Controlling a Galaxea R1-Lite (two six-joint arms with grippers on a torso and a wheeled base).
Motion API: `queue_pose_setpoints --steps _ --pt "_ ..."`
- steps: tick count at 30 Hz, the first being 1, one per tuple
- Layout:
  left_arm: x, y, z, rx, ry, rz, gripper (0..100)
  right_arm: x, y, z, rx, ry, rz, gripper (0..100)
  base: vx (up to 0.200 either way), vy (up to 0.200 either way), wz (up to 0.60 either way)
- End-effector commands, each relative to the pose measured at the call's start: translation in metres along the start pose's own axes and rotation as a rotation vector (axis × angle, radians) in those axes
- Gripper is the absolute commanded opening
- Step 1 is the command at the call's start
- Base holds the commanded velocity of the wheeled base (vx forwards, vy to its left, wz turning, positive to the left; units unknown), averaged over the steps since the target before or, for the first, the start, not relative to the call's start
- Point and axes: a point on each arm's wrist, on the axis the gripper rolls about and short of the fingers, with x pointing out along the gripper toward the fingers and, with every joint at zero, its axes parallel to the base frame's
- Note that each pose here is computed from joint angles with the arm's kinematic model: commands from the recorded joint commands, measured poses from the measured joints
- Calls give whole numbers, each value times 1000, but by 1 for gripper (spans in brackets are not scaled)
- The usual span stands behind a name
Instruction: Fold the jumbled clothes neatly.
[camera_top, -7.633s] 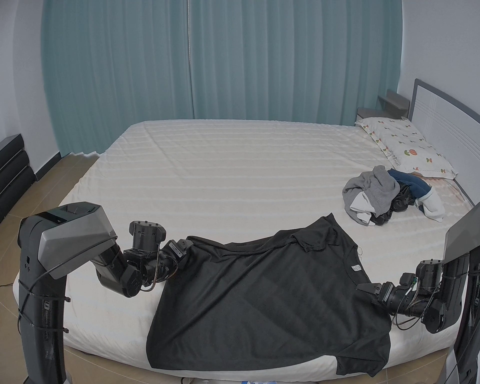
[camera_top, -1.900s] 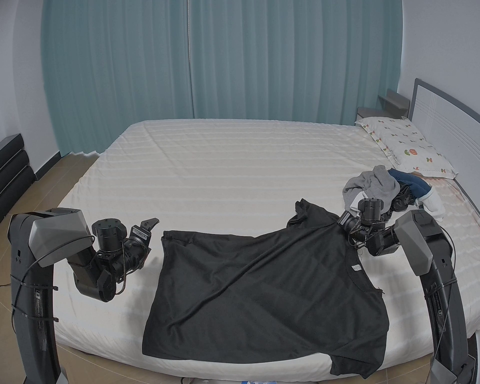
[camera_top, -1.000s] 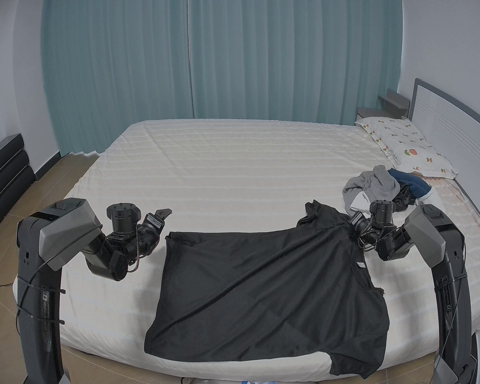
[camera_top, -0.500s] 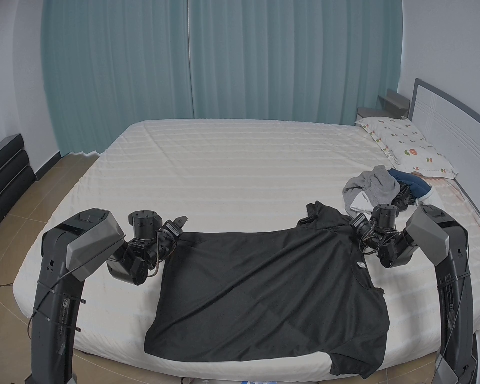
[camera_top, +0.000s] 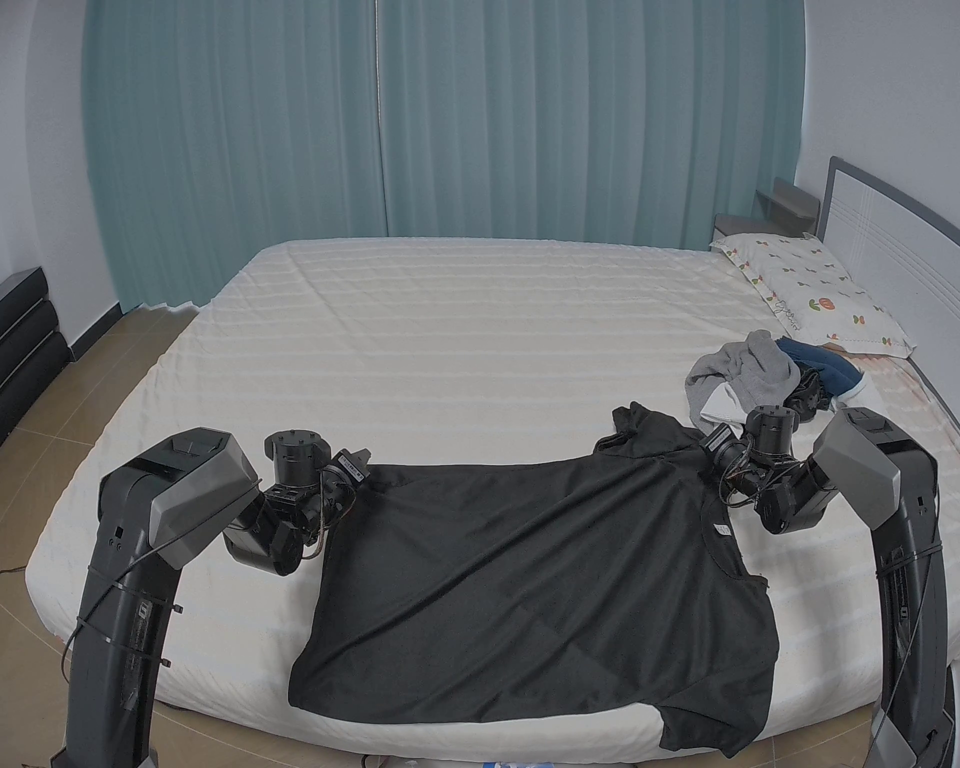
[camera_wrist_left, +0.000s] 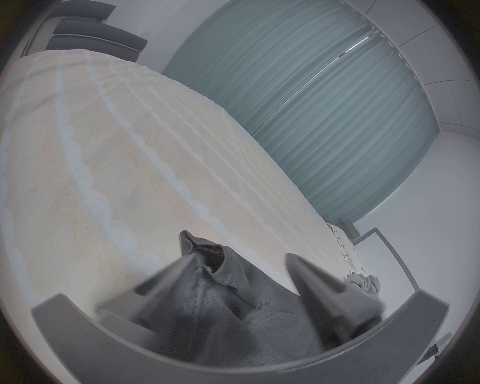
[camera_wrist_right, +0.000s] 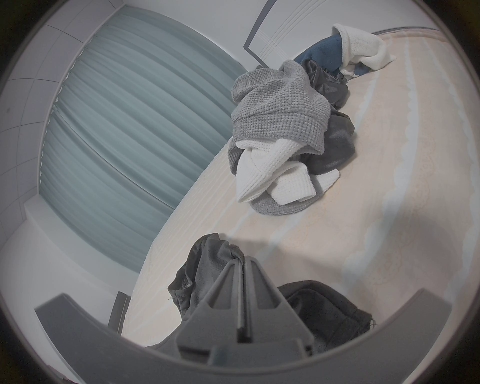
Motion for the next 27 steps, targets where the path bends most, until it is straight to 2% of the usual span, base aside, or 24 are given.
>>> queue_pose_setpoints --steps 1,9,21,27 --pt "1 1 -1 0 -4 0 0 -1 0 1 1 -1 1 0 0 0 0" --pt "16 4 15 -24 -191 21 0 -1 1 8 2 -45 36 0 0 0 0" --pt "28 11 17 -29 -214 27 0 3 0 8 36 -62 54 0 0 0 0" --pt "28 11 18 -31 -214 31 0 2 5 14 56 -129 121 0 0 0 0"
